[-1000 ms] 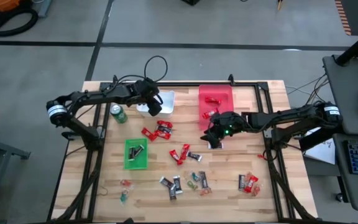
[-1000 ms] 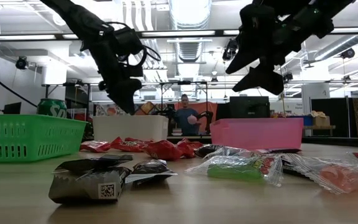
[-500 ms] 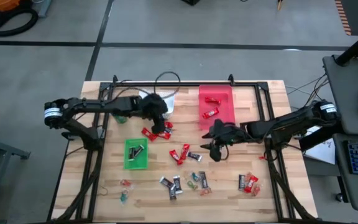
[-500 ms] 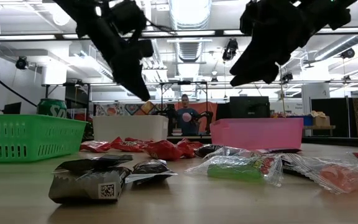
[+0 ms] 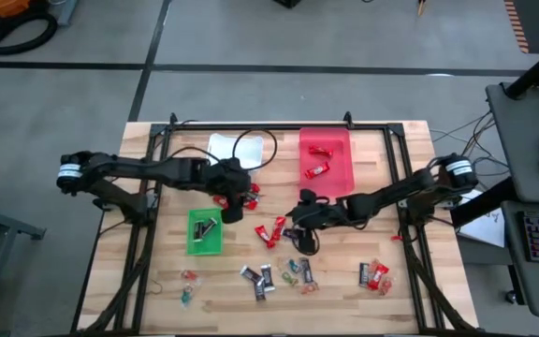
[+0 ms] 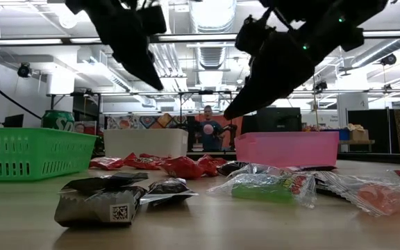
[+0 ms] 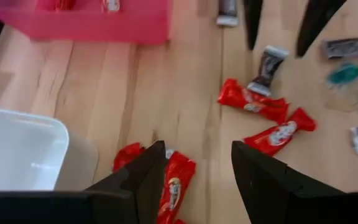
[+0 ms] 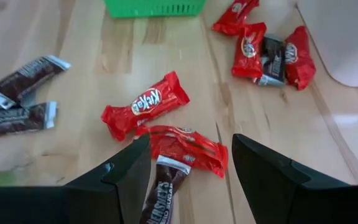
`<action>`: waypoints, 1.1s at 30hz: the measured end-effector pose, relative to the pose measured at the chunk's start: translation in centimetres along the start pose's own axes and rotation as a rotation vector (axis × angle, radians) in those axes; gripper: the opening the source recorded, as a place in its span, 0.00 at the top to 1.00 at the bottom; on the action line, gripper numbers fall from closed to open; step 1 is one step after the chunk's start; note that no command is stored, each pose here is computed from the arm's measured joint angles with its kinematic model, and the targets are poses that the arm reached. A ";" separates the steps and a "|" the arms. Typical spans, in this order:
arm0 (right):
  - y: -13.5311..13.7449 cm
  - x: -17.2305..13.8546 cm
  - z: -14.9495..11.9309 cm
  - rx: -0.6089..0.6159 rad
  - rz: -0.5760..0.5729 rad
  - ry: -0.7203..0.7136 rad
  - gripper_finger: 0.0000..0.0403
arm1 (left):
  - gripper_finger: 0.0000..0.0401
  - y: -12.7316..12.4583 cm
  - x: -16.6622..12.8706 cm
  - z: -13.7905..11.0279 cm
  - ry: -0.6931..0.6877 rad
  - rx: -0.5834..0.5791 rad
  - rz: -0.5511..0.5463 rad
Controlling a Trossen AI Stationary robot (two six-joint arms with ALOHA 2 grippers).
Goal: Organize candy in baskets
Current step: Put the red chocolate into the pink bin
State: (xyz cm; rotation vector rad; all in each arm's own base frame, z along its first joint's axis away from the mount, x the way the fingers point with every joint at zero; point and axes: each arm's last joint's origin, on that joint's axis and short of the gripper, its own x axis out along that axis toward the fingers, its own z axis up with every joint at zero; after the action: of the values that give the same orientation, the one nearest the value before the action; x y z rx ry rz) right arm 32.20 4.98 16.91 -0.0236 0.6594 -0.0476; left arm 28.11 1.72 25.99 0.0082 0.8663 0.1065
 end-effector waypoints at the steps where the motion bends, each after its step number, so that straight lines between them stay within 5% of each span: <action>1: 0.0 0.3 0.3 -0.013 -0.003 0.001 0.47 | 0.58 -0.3 -0.3 -0.1 0.005 0.000 -0.006; 19: -1.2 4.3 1.3 -0.166 -0.032 0.206 0.47 | 0.58 -3.4 -3.3 -0.7 -0.070 0.016 -0.088; 33: -2.8 6.3 -0.2 -0.144 0.035 0.273 0.47 | 0.58 -3.6 -3.3 -1.5 -0.148 -0.017 -0.079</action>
State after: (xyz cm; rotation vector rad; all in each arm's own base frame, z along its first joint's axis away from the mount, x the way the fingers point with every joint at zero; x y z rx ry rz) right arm 36.97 1.87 13.05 -0.1463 0.9352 0.0311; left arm 25.18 -2.23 27.30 -0.0342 0.7168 0.0385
